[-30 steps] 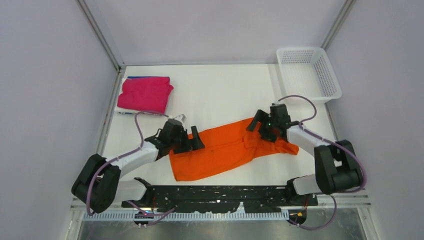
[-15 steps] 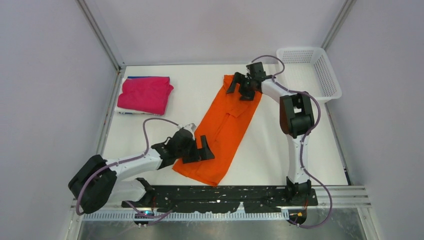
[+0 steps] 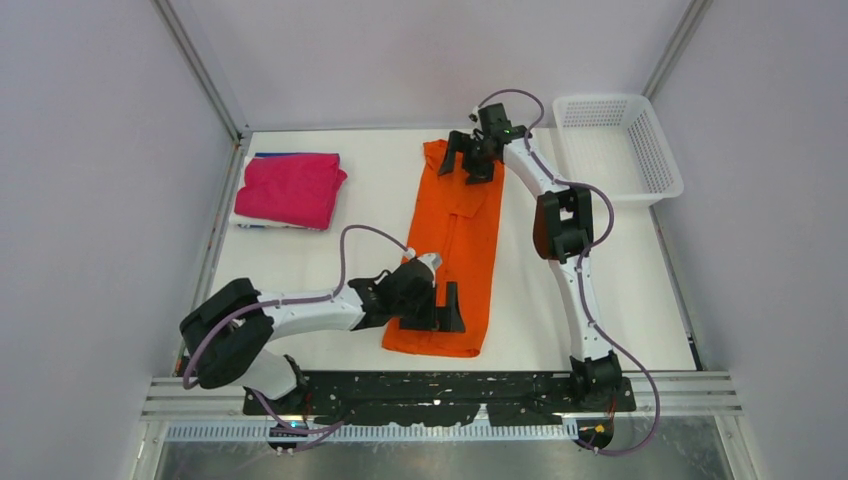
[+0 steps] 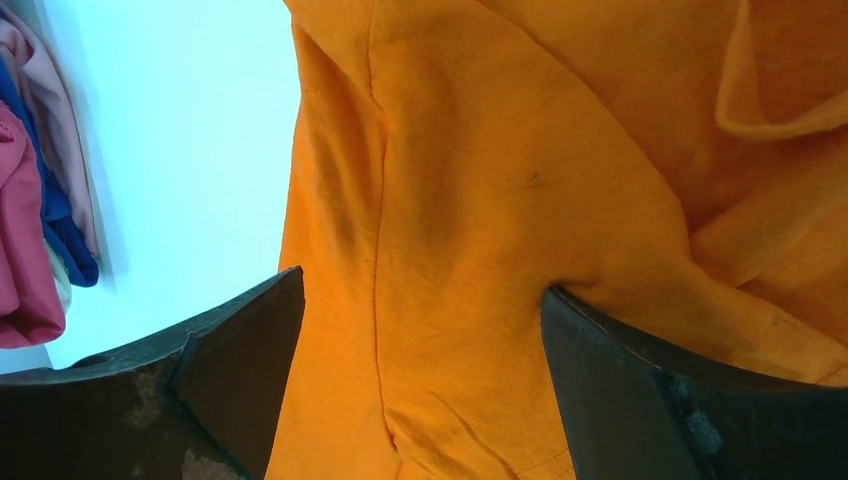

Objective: Fold and stack the t-shirts
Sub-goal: Rotate the tshirt 90 degrees

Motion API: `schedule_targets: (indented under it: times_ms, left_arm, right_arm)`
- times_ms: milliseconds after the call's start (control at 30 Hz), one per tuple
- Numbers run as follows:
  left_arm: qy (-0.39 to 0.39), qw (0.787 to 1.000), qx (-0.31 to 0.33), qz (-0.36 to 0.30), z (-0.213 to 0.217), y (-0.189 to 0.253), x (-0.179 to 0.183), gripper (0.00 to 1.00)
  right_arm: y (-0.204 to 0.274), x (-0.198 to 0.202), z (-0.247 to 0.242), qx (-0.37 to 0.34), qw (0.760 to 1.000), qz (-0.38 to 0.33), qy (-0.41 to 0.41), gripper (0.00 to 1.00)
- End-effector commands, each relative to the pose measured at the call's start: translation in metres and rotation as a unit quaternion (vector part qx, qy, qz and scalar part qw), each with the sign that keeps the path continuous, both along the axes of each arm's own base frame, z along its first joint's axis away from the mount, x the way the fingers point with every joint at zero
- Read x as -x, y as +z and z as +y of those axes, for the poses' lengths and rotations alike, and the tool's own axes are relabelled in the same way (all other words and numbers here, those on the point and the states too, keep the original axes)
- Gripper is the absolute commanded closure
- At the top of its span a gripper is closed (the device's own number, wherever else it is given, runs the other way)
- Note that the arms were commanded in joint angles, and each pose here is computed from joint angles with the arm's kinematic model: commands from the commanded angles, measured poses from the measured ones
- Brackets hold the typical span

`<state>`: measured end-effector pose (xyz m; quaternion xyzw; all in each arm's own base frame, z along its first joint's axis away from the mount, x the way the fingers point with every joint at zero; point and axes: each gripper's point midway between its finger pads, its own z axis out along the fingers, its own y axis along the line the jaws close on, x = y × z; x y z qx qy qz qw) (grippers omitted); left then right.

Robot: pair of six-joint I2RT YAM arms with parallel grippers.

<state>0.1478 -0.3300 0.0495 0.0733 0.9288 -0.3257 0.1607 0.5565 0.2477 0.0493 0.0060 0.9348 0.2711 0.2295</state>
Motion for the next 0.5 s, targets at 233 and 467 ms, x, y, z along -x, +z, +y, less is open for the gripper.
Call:
schedule_targets:
  times_ms: [233, 467]
  left_arm:
    - [0.014, 0.993, -0.018, -0.113, 0.035, 0.055, -0.004, 0.00]
    - [0.120, 0.983, -0.086, -0.109, 0.122, 0.027, -0.006, 0.00]
  right_arm:
    - [0.114, 0.029, -0.007, 0.072, 0.987, -0.127, 0.061, 0.05]
    - [0.121, 0.149, -0.032, 0.088, 0.984, -0.156, 0.021, 0.05]
